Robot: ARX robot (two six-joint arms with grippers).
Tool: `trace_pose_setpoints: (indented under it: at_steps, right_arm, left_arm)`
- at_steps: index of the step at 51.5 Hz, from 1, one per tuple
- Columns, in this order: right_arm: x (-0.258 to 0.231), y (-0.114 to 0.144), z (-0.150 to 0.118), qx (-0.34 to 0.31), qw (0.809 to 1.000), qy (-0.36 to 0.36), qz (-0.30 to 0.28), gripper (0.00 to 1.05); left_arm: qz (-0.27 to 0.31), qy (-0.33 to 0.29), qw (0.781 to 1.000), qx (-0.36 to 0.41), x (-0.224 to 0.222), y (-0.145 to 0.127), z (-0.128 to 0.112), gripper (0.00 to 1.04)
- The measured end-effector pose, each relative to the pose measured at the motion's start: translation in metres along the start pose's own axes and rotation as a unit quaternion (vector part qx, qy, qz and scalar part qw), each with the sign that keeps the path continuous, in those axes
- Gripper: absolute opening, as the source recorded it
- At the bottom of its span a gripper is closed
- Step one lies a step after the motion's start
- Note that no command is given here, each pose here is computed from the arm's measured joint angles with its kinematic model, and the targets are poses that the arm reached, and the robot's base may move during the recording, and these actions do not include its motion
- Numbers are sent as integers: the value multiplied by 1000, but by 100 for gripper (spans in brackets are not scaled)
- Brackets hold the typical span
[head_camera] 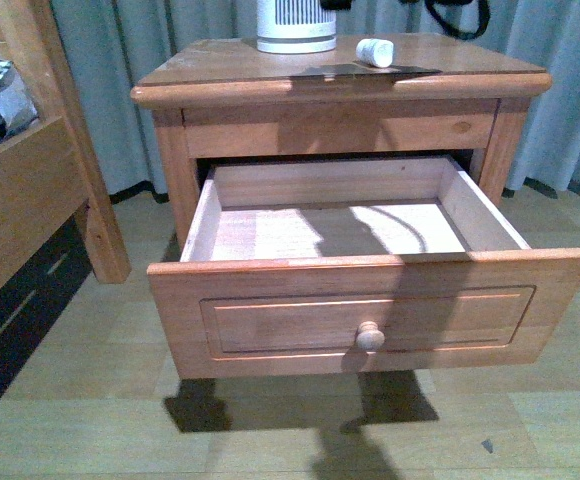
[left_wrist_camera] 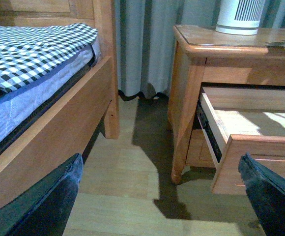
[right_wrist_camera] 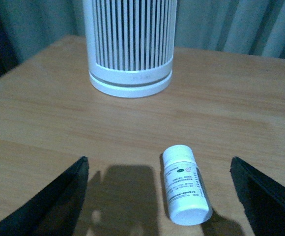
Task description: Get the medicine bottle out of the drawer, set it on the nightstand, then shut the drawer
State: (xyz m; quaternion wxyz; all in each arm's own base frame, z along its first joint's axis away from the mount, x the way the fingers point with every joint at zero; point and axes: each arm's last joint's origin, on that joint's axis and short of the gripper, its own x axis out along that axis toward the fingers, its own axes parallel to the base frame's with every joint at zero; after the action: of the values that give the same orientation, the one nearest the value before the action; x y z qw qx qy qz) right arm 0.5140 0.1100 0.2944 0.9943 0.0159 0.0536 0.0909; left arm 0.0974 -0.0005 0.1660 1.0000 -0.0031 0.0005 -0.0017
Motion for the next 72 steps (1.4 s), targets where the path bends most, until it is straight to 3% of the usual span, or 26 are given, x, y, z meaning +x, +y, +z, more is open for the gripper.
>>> trace_pose_setpoints:
  at_steps: [9, 13, 18, 26, 39, 47, 56, 63, 72]
  right_arm:
    - [-75, -1, 35, 42, 998, -6, 40, 96]
    - [-114, 2, 26, 65, 995, 29, 68, 83]
    - [-157, 7, -14, 98, 984, 112, 97, 66]
    - [-196, 9, -89, 111, 967, 208, 97, 42]
    - [-215, -1, -181, 74, 957, 278, 45, 2]
    - [-195, -8, -219, 34, 958, 283, 22, 3]
    - [-157, -19, -241, -16, 968, 249, 4, 3]
    - [-124, -23, -245, -54, 973, 225, 0, 3]
    - [-78, -32, -233, -87, 977, 192, -12, 3]
  left_arm:
    - [0, 0, 1000, 0, 0, 0, 0, 98]
    - [0, 0, 1000, 0, 0, 0, 0, 98]
    - [0, 0, 1000, 0, 0, 0, 0, 98]
    - [0, 0, 1000, 0, 0, 0, 0, 98]
    - [0, 0, 1000, 0, 0, 0, 0, 98]
    - [0, 0, 1000, 0, 0, 0, 0, 98]
    - [0, 0, 1000, 0, 0, 0, 0, 98]
    - [0, 0, 1000, 0, 0, 0, 0, 98]
    - [0, 0, 1000, 0, 0, 0, 0, 98]
